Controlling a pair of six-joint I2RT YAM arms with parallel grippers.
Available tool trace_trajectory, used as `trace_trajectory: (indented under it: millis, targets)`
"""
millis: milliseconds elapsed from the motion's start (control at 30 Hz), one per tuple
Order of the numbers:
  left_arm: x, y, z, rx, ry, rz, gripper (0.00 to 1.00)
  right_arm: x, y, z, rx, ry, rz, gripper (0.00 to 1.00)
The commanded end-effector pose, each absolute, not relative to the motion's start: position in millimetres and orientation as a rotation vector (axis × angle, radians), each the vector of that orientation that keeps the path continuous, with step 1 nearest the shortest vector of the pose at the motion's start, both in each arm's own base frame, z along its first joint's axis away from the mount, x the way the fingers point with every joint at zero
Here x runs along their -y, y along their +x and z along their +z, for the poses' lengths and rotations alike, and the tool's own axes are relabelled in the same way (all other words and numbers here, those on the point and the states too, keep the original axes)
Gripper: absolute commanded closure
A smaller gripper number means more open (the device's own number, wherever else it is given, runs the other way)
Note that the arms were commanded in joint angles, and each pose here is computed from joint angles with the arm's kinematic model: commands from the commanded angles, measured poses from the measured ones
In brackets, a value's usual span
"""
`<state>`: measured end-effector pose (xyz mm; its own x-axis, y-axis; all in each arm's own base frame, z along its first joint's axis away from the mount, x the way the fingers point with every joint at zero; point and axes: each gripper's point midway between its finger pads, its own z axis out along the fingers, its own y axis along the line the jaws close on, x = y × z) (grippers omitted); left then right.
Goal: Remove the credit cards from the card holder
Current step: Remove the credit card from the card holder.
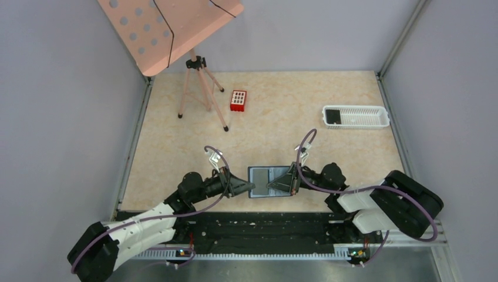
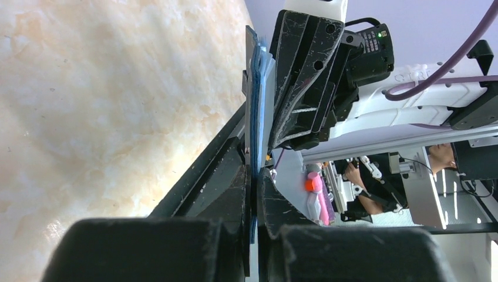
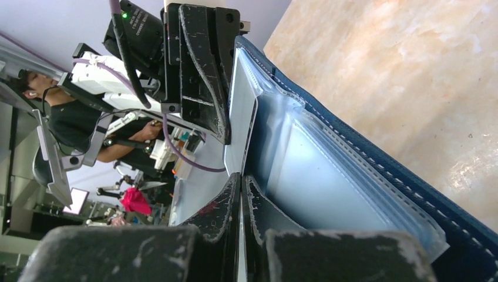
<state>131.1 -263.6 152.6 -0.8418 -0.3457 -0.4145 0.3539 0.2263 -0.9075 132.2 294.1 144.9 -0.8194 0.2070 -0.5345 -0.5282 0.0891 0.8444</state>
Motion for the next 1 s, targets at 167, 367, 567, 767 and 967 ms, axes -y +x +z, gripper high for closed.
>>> trace_trajectory:
  millis: [167, 367, 567, 767, 967]
  targets:
    - [264.0, 133.9, 165.1, -1.891, 0.038, -1.684, 1.0, -288.3, 125.9, 160.3, -1.752, -0.439, 1.777, 1.0]
    - [265.9, 133.5, 166.6, -1.895, 0.054, -1.688, 0.79, -288.7, 124.2, 166.4, -1.731, -0.449, 1.793, 1.0]
    - [266.6, 132.3, 164.9, -1.903, 0.056, -1.695, 0.72, -288.6, 123.3, 166.2, -1.731, -0.448, 1.8, 1.0]
    - [266.5, 130.9, 168.7, -1.885, 0.065, -1.709, 0.91, -288.4, 122.8, 164.3, -1.734, -0.453, 1.798, 1.0]
    - [265.8, 127.9, 173.2, -1.854, 0.087, -1.728, 1.0, -287.2, 120.6, 163.5, -1.735, -0.467, 1.799, 1.0]
